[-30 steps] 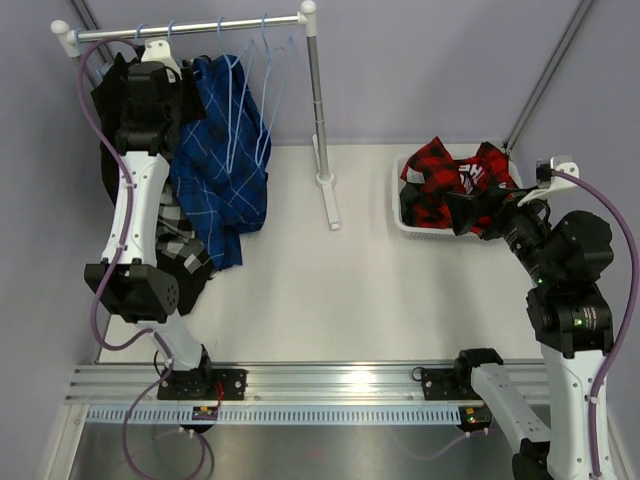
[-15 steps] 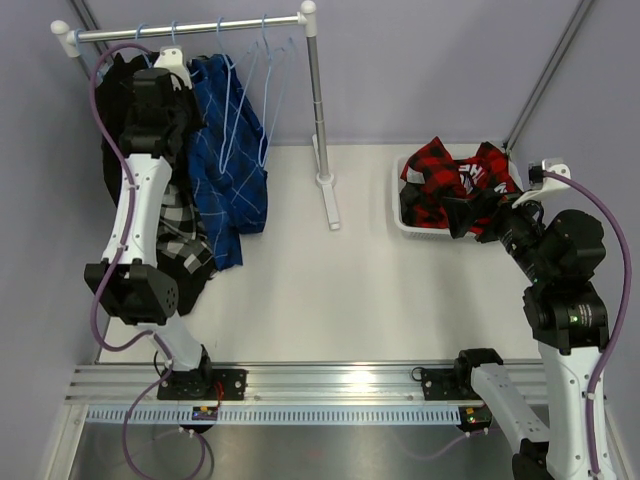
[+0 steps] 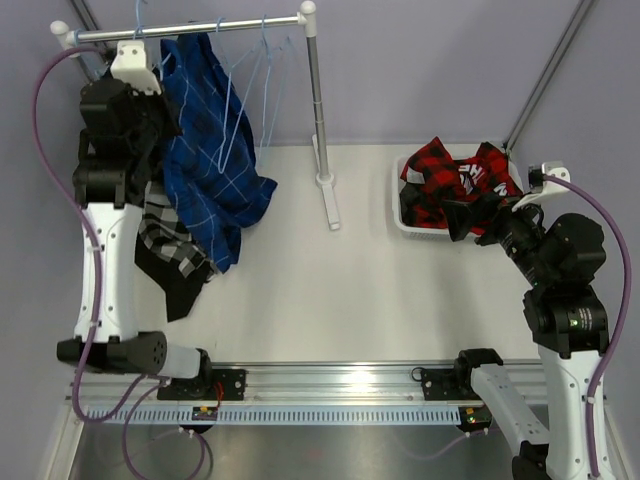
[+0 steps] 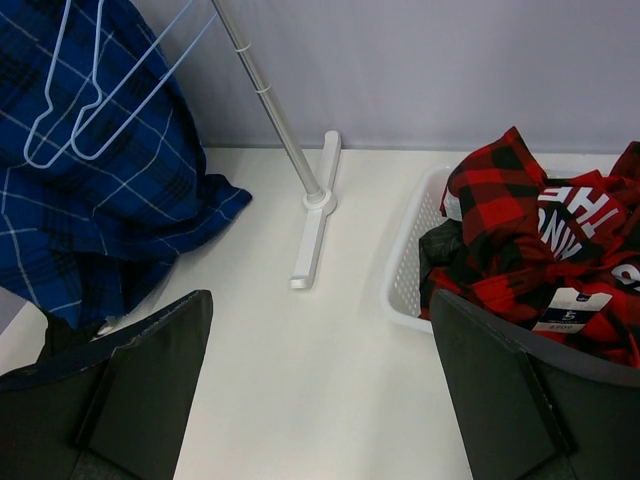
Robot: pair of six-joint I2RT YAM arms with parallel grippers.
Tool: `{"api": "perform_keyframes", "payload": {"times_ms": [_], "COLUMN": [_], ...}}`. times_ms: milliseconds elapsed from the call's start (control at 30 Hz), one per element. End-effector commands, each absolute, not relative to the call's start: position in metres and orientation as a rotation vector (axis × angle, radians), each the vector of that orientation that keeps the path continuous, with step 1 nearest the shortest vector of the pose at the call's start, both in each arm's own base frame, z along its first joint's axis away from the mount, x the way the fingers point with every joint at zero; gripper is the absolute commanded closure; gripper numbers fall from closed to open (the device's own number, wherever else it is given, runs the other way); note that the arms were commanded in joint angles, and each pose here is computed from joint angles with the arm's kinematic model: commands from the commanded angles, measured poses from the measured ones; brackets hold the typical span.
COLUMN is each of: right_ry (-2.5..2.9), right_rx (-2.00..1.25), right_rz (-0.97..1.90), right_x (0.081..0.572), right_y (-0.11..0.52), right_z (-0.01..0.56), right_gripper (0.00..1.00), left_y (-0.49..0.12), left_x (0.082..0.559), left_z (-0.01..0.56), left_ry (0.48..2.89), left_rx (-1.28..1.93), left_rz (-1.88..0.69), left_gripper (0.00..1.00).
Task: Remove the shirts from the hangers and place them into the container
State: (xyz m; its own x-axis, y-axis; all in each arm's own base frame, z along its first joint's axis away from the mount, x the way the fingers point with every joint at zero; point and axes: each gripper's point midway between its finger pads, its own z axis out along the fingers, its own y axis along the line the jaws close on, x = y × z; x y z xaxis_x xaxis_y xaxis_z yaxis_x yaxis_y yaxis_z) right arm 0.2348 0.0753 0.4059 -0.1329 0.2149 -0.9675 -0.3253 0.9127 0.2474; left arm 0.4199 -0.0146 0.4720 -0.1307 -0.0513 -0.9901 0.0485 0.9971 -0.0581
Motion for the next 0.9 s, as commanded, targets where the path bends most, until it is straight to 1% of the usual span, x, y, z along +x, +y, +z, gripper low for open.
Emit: {"api": "perform_keyframes", "payload": {"times_ms": [0, 33, 67, 100, 133, 167, 233, 267, 333, 367, 433, 500, 533, 600, 667, 767, 867], "right_ry": [1.637, 1.644, 1.642, 1.647, 1.646, 1.650, 1.655, 1.656, 1.666, 1.665, 1.667, 1.669, 1.669, 1.676, 1.686, 1.696, 1.704], "right_rx": [-0.136, -0.141, -0.146, -0.159, -0.165, -0.177, -0.198, -0.213, -0.237, -0.249, -0.275, -0.286, -0.294, -0.307, -0.315, -0.319, -0.325], "right_rz": [0.501, 0.505, 0.507, 0.511, 0.513, 0.508, 0.518, 0.518, 0.528, 0.529, 0.540, 0.542, 0.544, 0.562, 0.576, 0.586, 0.585], "right_x": [0.228, 0.229, 0.228, 0.228, 0.228, 0.228, 0.227, 0.227, 0.227, 0.226, 0.225, 0.225, 0.225, 0.224, 0.225, 0.224, 0.224], "right_y": [0.085, 0.086, 0.087, 0.090, 0.091, 0.092, 0.097, 0.100, 0.105, 0.107, 0.113, 0.115, 0.117, 0.122, 0.126, 0.128, 0.128], "right_z": [0.406, 0.403, 0.404, 0.403, 0.404, 0.402, 0.401, 0.400, 0.398, 0.398, 0.398, 0.397, 0.397, 0.395, 0.392, 0.389, 0.386], "right_gripper": [0.01, 0.01, 0.01, 0.01, 0.00, 0.00, 0.01, 0.01, 0.01, 0.01, 0.00, 0.00, 0.01, 0.01, 0.01, 0.01, 0.01], "left_y": [-0.014, -0.013, -0.013, -0.012, -0.012, -0.012, -0.011, -0.014, -0.016, -0.017, -0.017, -0.015, -0.013, -0.009, -0.016, -0.032, -0.049], "left_x": [0.389, 0.384, 0.367, 0.353, 0.356, 0.339, 0.324, 0.306, 0.289, 0.273, 0.257, 0.240, 0.233, 0.223, 0.219, 0.213, 0.209], "left_z": [0.487, 0.478, 0.478, 0.462, 0.448, 0.447, 0.426, 0.423, 0.399, 0.399, 0.375, 0.367, 0.352, 0.341, 0.318, 0.296, 0.292], "left_ry": [1.611, 1.626, 1.620, 1.652, 1.684, 1.683, 1.733, 1.746, 1.815, 1.810, 1.878, 1.898, 1.944, 1.969, 2.034, 2.104, 2.114], "left_rx": [-0.031, -0.048, -0.050, -0.068, -0.071, -0.068, -0.073, -0.061, -0.062, -0.059, -0.064, -0.069, -0.083, -0.090, -0.062, 0.005, 0.070], "left_rz": [-0.108, -0.111, -0.114, -0.119, -0.119, -0.115, -0.110, -0.124, -0.138, -0.142, -0.142, -0.133, -0.120, -0.094, -0.125, -0.215, -0.314], "left_gripper": [1.00, 1.00, 1.00, 1.00, 1.00, 1.00, 1.00, 1.00, 1.00, 1.00, 1.00, 1.00, 1.00, 1.00, 1.00, 1.00, 1.00]}}
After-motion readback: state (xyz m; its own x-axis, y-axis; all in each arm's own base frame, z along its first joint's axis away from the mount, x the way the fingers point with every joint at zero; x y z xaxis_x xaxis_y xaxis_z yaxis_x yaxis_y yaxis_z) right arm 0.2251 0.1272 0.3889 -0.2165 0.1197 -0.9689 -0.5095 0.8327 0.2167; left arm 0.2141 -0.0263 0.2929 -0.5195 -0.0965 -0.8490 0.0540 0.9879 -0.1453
